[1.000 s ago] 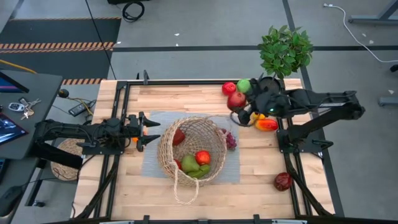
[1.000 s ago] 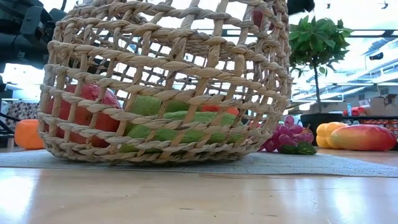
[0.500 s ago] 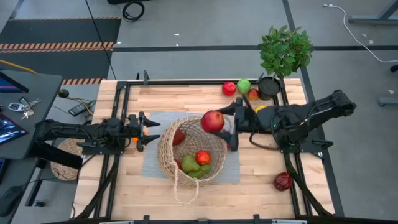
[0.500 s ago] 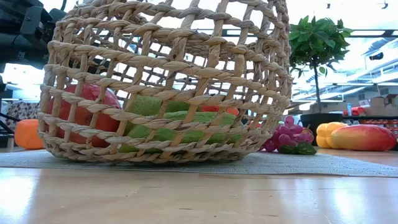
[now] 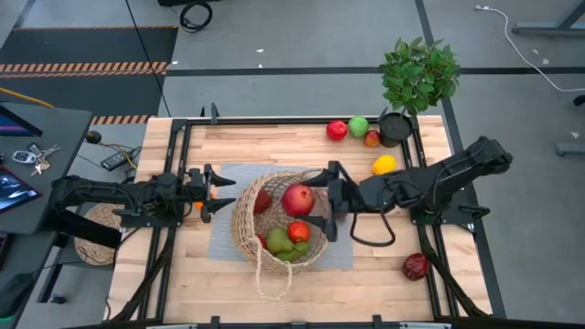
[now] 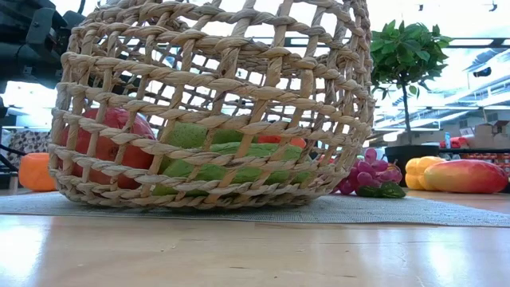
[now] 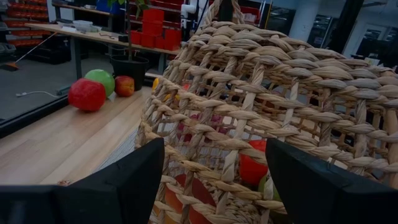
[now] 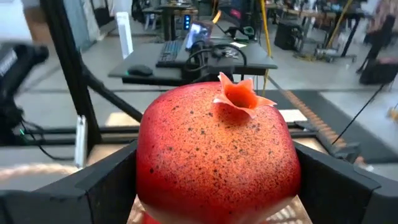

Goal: Build produce basket
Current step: Put the pomegranate into the basket, then put the apple into the basket

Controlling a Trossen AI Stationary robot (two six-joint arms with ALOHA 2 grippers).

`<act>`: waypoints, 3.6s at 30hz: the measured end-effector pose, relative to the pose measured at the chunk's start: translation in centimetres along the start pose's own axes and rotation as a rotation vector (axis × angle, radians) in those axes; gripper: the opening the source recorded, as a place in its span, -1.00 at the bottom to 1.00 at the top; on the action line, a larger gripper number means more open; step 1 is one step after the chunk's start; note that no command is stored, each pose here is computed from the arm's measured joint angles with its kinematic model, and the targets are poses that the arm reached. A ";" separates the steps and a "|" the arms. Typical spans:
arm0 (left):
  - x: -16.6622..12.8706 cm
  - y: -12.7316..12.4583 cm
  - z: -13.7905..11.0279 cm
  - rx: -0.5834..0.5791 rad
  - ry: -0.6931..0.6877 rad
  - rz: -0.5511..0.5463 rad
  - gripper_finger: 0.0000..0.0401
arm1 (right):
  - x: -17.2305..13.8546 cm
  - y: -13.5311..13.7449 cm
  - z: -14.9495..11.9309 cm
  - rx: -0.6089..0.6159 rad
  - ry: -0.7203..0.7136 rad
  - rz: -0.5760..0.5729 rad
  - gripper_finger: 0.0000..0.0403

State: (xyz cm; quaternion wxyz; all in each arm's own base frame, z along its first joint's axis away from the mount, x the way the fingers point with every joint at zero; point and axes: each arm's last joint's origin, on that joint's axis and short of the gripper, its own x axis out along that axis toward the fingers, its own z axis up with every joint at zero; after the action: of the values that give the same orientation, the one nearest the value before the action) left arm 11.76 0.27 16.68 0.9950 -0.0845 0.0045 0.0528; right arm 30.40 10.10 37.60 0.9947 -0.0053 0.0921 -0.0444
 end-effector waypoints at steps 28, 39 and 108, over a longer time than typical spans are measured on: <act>0.0 0.0 0.0 0.000 0.000 0.000 0.43 | 3.6 2.7 -2.6 -0.933 -0.006 -0.006 0.86; 0.0 0.0 0.0 0.000 0.000 0.000 0.43 | 3.7 2.6 -2.7 -0.490 0.012 -0.009 0.86; 0.0 0.0 0.0 0.000 0.000 0.000 0.43 | 3.5 3.0 -4.1 -0.138 0.432 -0.011 0.98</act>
State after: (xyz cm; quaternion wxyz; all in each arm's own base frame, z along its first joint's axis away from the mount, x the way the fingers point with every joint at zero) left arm 11.76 0.27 16.67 0.9950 -0.0846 0.0046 0.0526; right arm 33.36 12.72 32.87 0.9489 -0.0640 0.3059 -0.0435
